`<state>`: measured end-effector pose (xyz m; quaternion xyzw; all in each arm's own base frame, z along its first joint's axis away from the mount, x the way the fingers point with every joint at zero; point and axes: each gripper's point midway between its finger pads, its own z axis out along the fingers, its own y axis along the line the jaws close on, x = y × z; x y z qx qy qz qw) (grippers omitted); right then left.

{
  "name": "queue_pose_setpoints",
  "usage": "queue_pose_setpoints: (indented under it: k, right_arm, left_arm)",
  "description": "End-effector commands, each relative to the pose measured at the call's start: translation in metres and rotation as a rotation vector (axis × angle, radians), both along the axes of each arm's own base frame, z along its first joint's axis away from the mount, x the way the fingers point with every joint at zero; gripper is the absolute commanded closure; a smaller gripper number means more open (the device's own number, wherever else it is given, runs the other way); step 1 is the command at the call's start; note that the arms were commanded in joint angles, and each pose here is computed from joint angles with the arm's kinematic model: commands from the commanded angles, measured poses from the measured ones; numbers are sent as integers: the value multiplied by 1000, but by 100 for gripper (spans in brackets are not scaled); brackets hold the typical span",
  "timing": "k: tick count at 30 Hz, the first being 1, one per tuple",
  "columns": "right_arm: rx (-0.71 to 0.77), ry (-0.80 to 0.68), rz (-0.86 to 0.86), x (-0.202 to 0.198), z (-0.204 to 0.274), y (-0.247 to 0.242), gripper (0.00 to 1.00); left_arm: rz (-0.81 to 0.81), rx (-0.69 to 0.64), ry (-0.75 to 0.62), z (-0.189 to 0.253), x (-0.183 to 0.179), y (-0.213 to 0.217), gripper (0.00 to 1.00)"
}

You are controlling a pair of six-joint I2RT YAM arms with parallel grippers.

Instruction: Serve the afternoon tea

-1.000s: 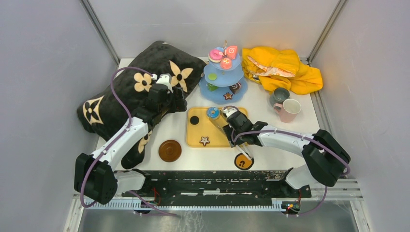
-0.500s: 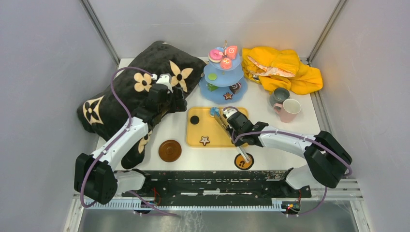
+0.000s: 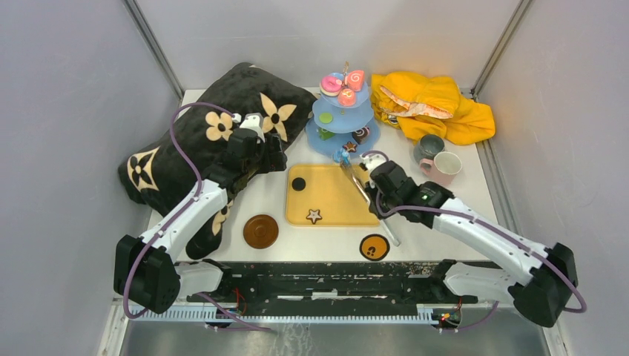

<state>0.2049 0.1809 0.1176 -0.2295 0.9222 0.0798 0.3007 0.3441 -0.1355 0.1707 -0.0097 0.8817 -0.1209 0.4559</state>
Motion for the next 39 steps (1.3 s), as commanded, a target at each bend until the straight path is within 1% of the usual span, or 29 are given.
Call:
queue_pose_setpoints:
  k: [1, 5, 10, 15, 19, 31, 39]
  right_arm:
    - [30, -118, -79, 18, 63, -19, 99]
    - [49, -153, -142, 33, 88, -34, 99]
    - [44, -149, -187, 51, 98, -43, 99]
    - [13, -131, -219, 67, 94, -51, 99]
    - [33, -140, -258, 85, 93, -54, 99]
    - [30, -183, -263, 136, 88, -39, 99]
    - [32, -164, -281, 164, 76, -31, 99]
  left_arm:
    - [21, -66, -58, 21, 11, -6, 0]
    - [18, -69, -63, 22, 11, -6, 0]
    - [20, -63, -70, 24, 9, -4, 0]
    - [28, -54, -71, 23, 7, -1, 0]
    - [29, -56, -66, 21, 6, -1, 0]
    - [32, -52, -67, 21, 7, 0, 0]
    - [35, -44, -70, 23, 7, 2, 0]
